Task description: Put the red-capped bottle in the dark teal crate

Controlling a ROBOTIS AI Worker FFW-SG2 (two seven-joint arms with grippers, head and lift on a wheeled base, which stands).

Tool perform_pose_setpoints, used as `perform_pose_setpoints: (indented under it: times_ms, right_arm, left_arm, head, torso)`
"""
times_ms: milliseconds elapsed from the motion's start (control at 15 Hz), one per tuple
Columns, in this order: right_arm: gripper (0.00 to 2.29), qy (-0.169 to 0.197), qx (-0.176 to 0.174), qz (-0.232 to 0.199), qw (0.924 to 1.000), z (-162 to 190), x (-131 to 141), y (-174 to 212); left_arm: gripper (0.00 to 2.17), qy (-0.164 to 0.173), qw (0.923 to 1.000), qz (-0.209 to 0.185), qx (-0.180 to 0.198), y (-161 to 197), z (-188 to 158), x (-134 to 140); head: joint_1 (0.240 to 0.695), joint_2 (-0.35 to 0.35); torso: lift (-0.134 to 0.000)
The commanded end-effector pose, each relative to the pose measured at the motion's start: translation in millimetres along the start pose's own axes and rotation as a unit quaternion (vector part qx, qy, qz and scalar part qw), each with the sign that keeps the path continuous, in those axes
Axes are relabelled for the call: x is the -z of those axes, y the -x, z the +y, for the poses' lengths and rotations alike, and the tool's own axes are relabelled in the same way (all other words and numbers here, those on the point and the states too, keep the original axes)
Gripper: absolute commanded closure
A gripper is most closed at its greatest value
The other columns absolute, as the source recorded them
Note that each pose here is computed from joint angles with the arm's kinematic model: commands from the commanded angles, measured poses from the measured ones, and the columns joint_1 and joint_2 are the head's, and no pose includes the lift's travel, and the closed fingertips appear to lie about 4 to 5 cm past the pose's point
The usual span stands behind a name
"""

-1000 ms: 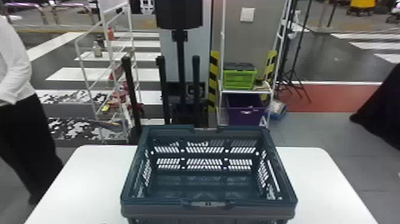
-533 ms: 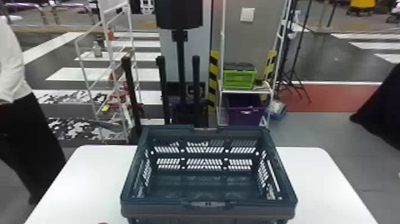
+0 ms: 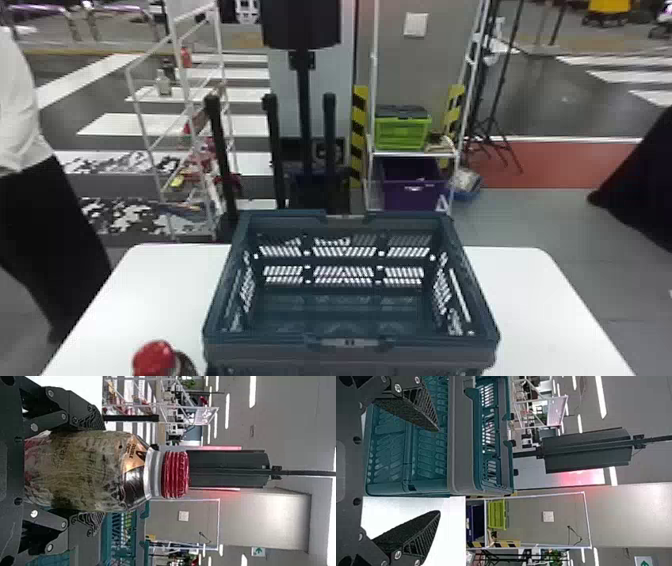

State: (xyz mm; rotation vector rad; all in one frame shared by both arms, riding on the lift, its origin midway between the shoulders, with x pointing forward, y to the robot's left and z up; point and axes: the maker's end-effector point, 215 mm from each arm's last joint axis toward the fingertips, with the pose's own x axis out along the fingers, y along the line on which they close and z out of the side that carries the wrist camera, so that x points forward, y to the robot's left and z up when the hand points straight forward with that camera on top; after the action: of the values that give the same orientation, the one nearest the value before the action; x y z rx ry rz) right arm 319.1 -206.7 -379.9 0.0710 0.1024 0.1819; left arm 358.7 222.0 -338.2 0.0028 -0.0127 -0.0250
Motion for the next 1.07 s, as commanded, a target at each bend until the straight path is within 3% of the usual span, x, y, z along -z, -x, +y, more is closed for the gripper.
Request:
perform_pose_setpoints:
  times_ms: [0, 267, 533, 733, 1000]
  right_arm:
    - [0.15, 0.000, 0.000, 0.000, 1.0000, 0, 0, 0]
    - [0.15, 0.000, 0.003, 0.002, 1.0000, -3, 2, 1]
    - [0.15, -0.001, 0.007, 0.004, 1.0000, -3, 3, 3]
    - [0.15, -0.001, 0.012, 0.006, 0.9999, -6, 5, 5]
    - [0.15, -0.003, 0.017, 0.006, 0.9998, -8, 6, 6]
  left_arm:
    - [2.15, -0.024, 0.9996, 0.006, -0.012, -24, 26, -27]
    - [2.15, -0.044, 0.9951, 0.089, -0.004, -78, 67, -47]
    - [2.15, -0.063, 0.9840, 0.161, 0.042, -124, 65, -59]
    - [2.15, -0.068, 0.9672, 0.227, 0.093, -150, 51, -54]
    - [2.15, -0.115, 0.9413, 0.256, 0.188, -186, -6, -56]
  head:
    - [0.499, 0.000]
    - [0.499, 0.000]
    - [0.499, 0.000]
    - [0.499, 0.000]
    - [0.499, 0.000]
  torso:
    - [0.000]
    - [0.000]
    - [0.000]
    - [0.000]
    - [0.000]
